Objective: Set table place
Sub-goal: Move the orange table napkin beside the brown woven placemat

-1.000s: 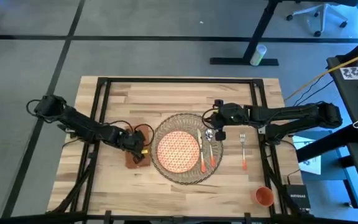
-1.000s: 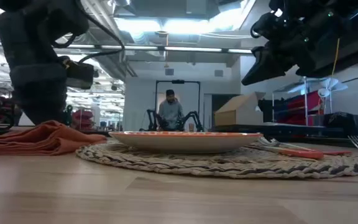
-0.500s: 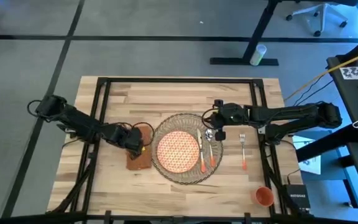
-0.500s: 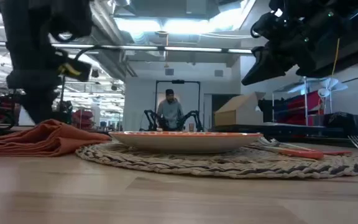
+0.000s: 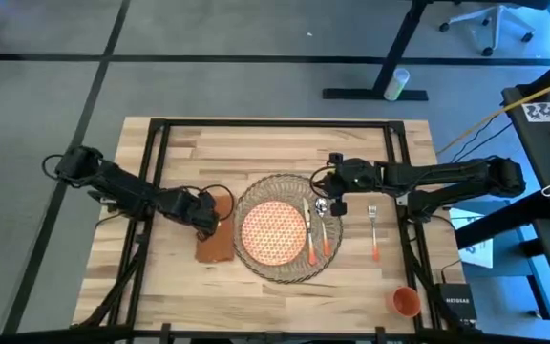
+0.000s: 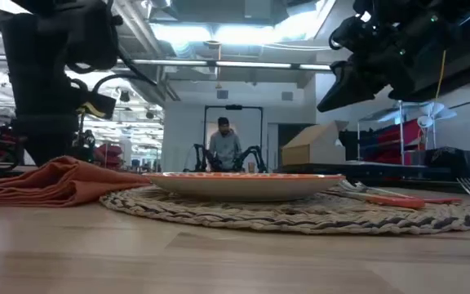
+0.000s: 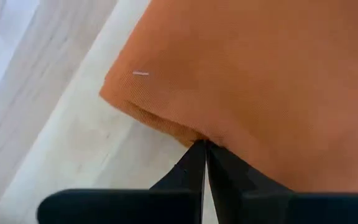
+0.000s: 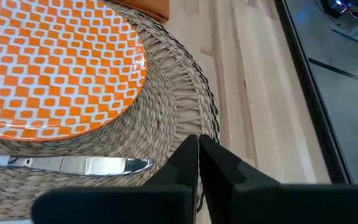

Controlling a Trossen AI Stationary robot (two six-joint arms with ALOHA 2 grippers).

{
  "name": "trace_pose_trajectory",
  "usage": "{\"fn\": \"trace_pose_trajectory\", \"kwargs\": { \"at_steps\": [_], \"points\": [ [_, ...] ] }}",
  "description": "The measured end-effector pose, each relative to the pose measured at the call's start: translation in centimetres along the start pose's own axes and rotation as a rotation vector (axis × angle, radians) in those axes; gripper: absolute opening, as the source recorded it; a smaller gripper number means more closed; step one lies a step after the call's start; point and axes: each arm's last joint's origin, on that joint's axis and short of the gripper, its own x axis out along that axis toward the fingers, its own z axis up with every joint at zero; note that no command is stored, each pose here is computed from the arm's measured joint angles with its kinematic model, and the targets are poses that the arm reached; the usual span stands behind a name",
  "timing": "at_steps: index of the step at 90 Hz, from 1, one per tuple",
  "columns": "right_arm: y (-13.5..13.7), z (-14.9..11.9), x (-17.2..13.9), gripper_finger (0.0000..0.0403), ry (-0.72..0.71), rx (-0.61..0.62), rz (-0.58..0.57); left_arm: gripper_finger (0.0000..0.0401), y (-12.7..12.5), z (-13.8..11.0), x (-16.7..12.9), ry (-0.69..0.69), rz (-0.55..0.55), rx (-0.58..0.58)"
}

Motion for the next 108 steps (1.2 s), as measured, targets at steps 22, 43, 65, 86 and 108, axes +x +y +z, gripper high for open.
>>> {"fn": "trace_pose_trajectory", "kwargs": {
  "at_steps": [22, 43, 65, 86, 108],
  "points": [
    [0.0, 0.0, 0.0, 0.0, 0.0, 0.0, 0.0, 0.0, 0.2, 0.1, 0.0, -0.019, 0.029, -0.01],
    [0.0, 0.0, 0.0, 0.0, 0.0, 0.0, 0.0, 0.0, 0.1, 0.0, 0.0, -0.023, 0.026, -0.048],
    [0.0, 0.0, 0.0, 0.0, 0.0, 0.0, -0.001, 0.0, -0.7, 0.5, -0.2, -0.083, -0.047, -0.068],
    [0.0, 0.0, 0.0, 0.0, 0.0, 0.0, 0.0, 0.0, -0.7, 1.0, -0.1, -0.111, -0.056, -0.064],
    [0.0, 0.0, 0.0, 0.0, 0.0, 0.0, -0.001, 0.0, -1.3, 1.9, -1.6, -0.178, -0.084, -0.03]
  ]
}}
